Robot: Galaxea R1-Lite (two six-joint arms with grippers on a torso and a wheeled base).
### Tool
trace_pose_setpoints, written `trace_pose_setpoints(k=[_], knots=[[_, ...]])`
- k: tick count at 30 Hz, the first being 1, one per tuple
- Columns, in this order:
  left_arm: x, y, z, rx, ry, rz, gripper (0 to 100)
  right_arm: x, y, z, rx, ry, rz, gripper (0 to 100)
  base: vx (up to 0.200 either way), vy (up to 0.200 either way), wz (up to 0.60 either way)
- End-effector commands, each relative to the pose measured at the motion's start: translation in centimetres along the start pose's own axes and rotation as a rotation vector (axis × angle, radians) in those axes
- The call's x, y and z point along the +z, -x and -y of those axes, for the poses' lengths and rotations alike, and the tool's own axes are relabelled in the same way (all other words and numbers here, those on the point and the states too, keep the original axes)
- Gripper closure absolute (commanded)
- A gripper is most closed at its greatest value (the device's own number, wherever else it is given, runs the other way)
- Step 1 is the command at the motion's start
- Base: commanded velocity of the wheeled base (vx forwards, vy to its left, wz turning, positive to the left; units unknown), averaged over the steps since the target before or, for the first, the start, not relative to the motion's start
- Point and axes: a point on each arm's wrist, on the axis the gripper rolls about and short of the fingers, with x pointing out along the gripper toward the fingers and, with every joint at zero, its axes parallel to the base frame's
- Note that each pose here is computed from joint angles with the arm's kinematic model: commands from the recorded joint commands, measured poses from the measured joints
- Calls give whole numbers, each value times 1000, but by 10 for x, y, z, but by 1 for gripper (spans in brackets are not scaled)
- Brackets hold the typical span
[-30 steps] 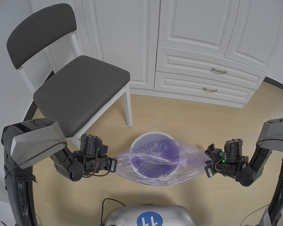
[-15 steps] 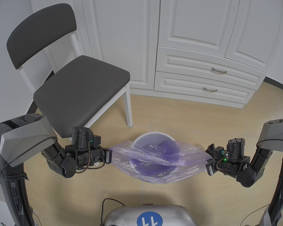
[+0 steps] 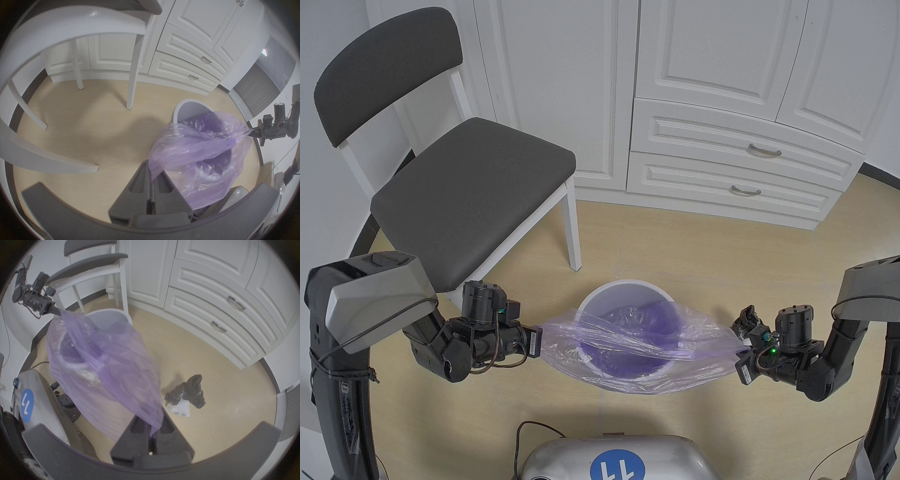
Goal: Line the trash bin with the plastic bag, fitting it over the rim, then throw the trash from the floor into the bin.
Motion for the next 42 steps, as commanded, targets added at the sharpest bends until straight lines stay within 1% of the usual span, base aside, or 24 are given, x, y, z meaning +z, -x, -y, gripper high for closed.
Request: trace_pose_setpoints(k=[1, 4, 7, 13, 18, 20, 24, 25, 27, 29, 30, 31, 32, 33, 35, 36, 37, 38, 39, 42], knots=[[-15, -15, -11, 14, 18, -40, 100, -19, -19, -8, 27, 5, -71, 100, 0, 0, 0], [-17, -16, -14, 19, 22, -44, 100, -25, -22, -7, 29, 18, -94, 100, 0, 0, 0], [-19, -19, -17, 28, 25, -47, 100, -33, -26, -5, 17, 48, -124, 100, 0, 0, 0], [-20, -22, -23, 43, 33, -48, 100, -39, -31, -2, 12, 45, -140, 100, 0, 0, 0], [-19, -19, -22, 37, 31, -44, 100, -36, -29, -1, 13, 40, -125, 100, 0, 0, 0], [-17, -17, -19, 31, 28, -40, 100, -32, -26, 0, 8, 39, -99, 100, 0, 0, 0], [-13, -13, -16, 23, 22, 1, 100, -24, -13, 0, -1, 48, -56, 100, 0, 0, 0], [-12, -12, -14, 17, 17, 14, 100, -21, -10, 1, -5, 49, -42, 0, 0, 0, 0], [-10, -10, -10, 9, 10, 37, 100, -14, -2, 3, 0, 45, -12, 0, 0, 0, 0], [-10, -9, -9, 6, 6, 44, 100, -10, 6, 7, 34, 37, 21, 0, 0, 0, 0], [-9, -7, -7, 2, 1, 52, 100, -7, 13, 10, 72, 32, 51, 0, 0, 0, 0], [-8, -6, -5, -1, 0, 53, 100, -7, 16, 13, 90, 23, 66, 0, 0, 0, 0], [-8, -6, -5, -1, 0, 53, 100, -7, 16, 13, 90, 23, 66, 0, 0, 0, 0], [-7, -4, -4, -3, -3, 56, 100, -10, 22, 27, 134, -6, 107, 0, 0, 0, 0], [-7, -4, -4, -3, -3, 58, 100, -13, 26, 39, 202, -30, 156, 0, 0, 0, 0], [-7, -4, -4, -3, -3, 58, 100, -13, 27, 40, 208, -32, 161, 0, 0, 0, 0], [-6, -4, -4, -3, -3, 59, 100, -19, 30, 53, 289, -67, 216, 0, 0, 0, 0], [-6, -4, -4, -3, -3, 59, 100, -19, 31, 56, 308, -72, 232, 0, 0, 0, 0], [-6, -4, -4, -3, -3, 59, 100, -21, 34, 63, 362, -97, 271, 0, 0, 0, 0], [-6, -4, -4, -2, -2, 59, 100, -18, 39, 71, 403, -165, 308, 0, 0, 0, 0]])
